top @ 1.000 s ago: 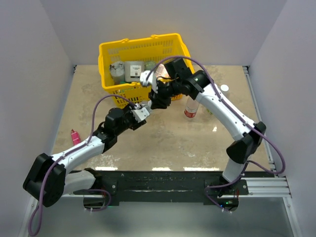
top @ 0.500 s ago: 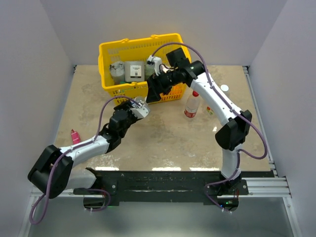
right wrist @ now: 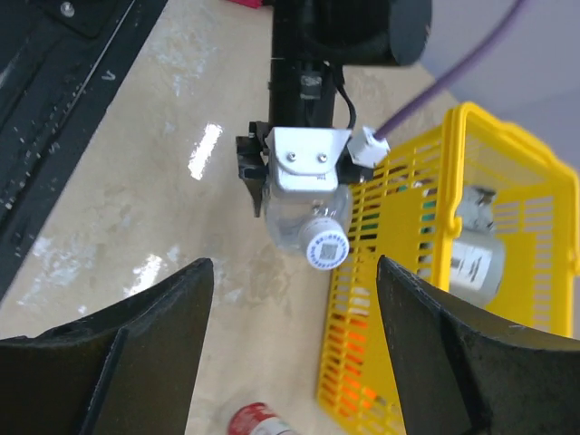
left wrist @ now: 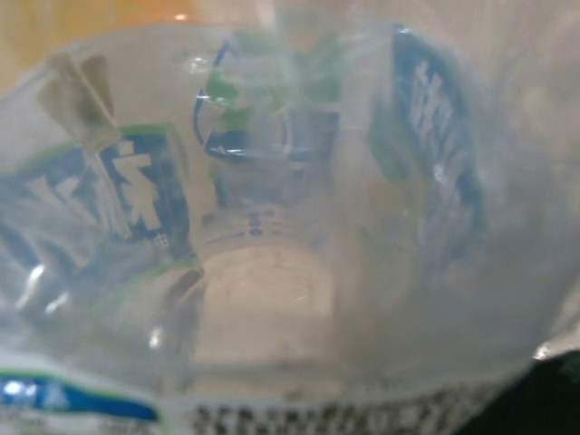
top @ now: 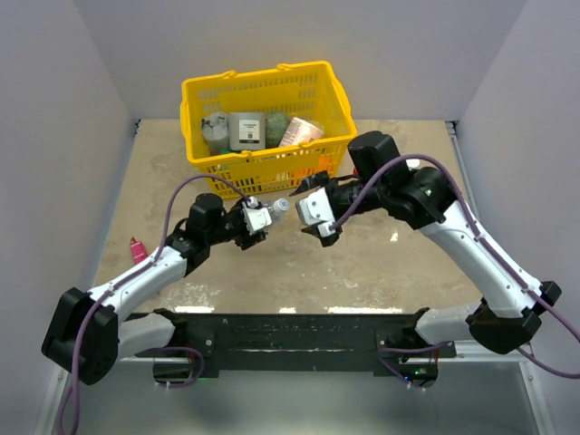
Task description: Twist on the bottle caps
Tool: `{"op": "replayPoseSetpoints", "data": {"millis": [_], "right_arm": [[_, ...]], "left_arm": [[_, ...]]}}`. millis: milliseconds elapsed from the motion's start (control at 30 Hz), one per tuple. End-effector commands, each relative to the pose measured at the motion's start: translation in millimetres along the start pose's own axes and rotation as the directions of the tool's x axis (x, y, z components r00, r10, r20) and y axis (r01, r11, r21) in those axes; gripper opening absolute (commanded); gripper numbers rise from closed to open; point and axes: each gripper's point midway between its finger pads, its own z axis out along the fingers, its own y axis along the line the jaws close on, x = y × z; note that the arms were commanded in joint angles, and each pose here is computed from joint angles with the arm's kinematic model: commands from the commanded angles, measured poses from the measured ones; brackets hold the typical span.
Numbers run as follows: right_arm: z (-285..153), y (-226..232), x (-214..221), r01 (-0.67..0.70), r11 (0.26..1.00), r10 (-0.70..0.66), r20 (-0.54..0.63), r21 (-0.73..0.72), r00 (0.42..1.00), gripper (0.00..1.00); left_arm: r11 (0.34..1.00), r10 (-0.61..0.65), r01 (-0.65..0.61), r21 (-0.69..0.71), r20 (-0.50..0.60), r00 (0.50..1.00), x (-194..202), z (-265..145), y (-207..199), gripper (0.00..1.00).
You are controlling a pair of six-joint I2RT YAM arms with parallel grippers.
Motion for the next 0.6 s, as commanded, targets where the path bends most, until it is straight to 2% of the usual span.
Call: {"op": "replayPoseSetpoints", "data": {"millis": [0, 267, 300, 567], "right_arm": [[24.2, -0.2, 20.8, 0.258, 0.963, -0.26, -0.019, -0.078, 0.965, 0.74], [36.8, -3.7, 23.0, 0.3, 0.945, -0.304, -0.008, -0.132, 0.953, 0.63], [38.3, -2.9, 24.3, 0.296, 0.945, -0.3, -0.008, -0.141, 0.954, 0.58], [40.7, -1.5, 27.0, 0.28, 0.946, -0.286, -0.014, -0.163, 0.958, 0.38]], "left_arm": [[0.988, -0.005, -0.01, 0.155, 0.096, 0.995, -31.3, 4.4, -13.8, 0.0], [0.979, 0.079, -0.103, 0.173, 0.144, 0.986, -46.1, 7.4, -12.9, 0.0], [0.978, 0.087, -0.112, 0.174, 0.145, 0.986, -46.5, 7.4, -13.1, 0.0], [0.975, 0.128, -0.151, 0.164, 0.145, 0.981, -46.1, 7.1, -10.9, 0.0]]}}
